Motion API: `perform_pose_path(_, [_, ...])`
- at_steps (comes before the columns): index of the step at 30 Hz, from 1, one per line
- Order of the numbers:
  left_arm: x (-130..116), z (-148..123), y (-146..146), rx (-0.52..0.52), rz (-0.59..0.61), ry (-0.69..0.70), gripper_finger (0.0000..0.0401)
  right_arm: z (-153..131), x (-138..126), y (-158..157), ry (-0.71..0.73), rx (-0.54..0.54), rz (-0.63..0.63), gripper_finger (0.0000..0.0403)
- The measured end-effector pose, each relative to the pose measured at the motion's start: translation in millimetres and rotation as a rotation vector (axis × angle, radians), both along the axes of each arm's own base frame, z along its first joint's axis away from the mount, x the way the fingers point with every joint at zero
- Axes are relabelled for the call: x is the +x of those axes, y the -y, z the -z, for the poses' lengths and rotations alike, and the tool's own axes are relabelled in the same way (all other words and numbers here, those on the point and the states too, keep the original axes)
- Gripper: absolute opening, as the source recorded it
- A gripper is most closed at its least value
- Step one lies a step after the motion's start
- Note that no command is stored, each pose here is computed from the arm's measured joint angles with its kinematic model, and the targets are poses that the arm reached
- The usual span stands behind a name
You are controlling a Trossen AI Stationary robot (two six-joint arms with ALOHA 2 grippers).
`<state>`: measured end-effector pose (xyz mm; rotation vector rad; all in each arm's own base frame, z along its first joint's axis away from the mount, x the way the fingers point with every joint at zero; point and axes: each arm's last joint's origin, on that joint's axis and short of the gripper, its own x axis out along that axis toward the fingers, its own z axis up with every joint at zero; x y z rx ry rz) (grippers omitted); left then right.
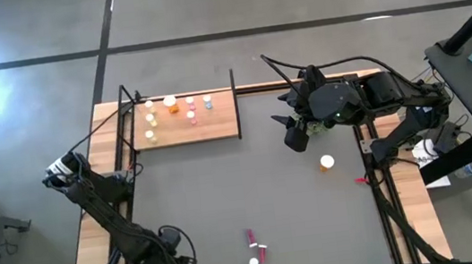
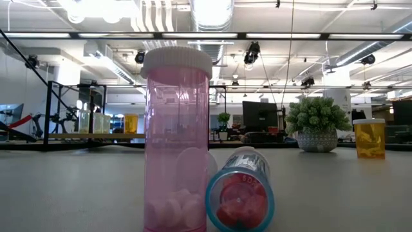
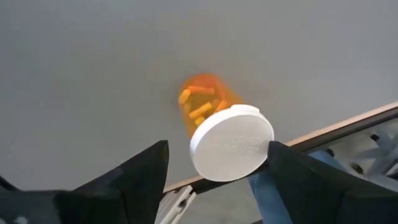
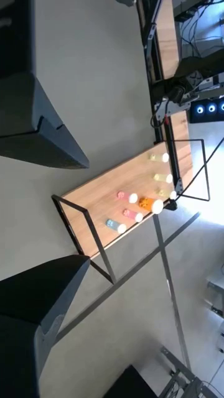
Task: Pick and place medicine bottles onto shelf by color
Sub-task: Put the bottom orange pill bottle on the shelf aligned with the other orange bottle
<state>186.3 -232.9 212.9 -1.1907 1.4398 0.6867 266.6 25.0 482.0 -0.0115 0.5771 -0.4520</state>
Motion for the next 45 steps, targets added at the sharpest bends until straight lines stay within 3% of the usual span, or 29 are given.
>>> perform_pose_path(21, [0.8,-9.1,0.7,-0.016,-0.008,0.022,0.0257,0.0,0.0,0.0,0.000,0.000,0.000,0.0228])
perform_pose_path(45, [-3.0,4.3,-4.2,0.024,-0.013,-0.007,0.0257,0.0,0.0,0.0,0.000,0.000,0.000,0.0228])
